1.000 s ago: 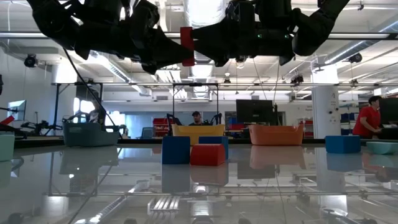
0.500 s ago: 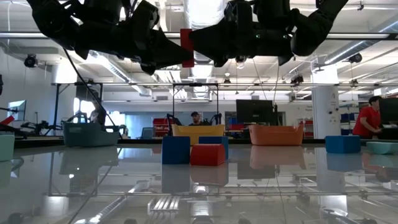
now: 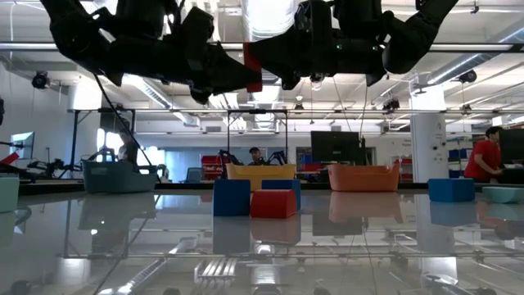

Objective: Sort & place blocks by color
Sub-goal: Put the large red rectangular block into the orange bin, then put the square blue block into the dark blue bin

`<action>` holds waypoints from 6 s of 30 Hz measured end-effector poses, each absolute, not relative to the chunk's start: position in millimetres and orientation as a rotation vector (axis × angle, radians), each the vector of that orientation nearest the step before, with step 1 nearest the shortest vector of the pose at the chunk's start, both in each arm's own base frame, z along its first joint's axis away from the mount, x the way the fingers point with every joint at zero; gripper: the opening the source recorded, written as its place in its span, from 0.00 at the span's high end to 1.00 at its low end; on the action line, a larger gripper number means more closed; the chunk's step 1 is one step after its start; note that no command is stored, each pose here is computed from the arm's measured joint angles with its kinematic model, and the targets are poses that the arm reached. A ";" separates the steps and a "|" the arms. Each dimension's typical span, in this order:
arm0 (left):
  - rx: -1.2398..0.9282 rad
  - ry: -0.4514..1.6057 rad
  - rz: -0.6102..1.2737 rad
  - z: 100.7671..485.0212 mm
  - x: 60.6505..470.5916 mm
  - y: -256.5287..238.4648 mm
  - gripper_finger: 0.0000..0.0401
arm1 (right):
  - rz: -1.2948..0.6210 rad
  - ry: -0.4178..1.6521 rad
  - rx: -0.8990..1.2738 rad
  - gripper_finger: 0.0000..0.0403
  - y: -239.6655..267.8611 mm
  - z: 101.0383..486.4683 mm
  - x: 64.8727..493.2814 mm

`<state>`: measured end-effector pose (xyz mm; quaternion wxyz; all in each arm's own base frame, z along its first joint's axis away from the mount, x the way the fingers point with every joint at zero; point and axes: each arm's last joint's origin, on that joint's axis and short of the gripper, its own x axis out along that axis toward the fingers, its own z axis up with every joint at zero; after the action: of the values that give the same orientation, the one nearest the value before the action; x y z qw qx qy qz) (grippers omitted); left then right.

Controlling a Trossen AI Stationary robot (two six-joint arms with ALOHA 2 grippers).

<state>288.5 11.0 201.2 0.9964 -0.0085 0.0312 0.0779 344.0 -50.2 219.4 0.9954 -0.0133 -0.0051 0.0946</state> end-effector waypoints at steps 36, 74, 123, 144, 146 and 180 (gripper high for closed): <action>-0.019 0.041 0.129 192.3 299.3 10.5 0.69 | 0.180 0.091 -0.065 0.89 -54.9 212.3 340.7; -0.195 0.373 0.240 226.2 229.7 10.7 0.44 | -0.466 1.398 0.017 0.77 -253.0 199.2 234.1; -0.131 0.466 -0.029 179.7 314.7 -92.6 0.44 | 0.125 0.542 -0.159 0.52 59.4 253.7 253.9; 0.014 0.577 -0.158 139.6 355.5 -79.0 0.48 | 0.087 0.501 -0.126 0.52 53.6 245.1 234.5; 0.007 0.573 -0.166 136.2 357.2 -77.0 0.50 | 0.087 0.506 -0.124 0.52 53.9 243.7 235.7; 0.033 0.798 0.068 152.0 329.0 -39.9 0.71 | 0.068 0.475 -0.153 0.52 53.4 245.9 237.3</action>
<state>329.0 -39.9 152.0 0.9207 0.0161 0.3885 0.0329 237.3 53.4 245.9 0.9684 -0.0759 0.2351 0.0336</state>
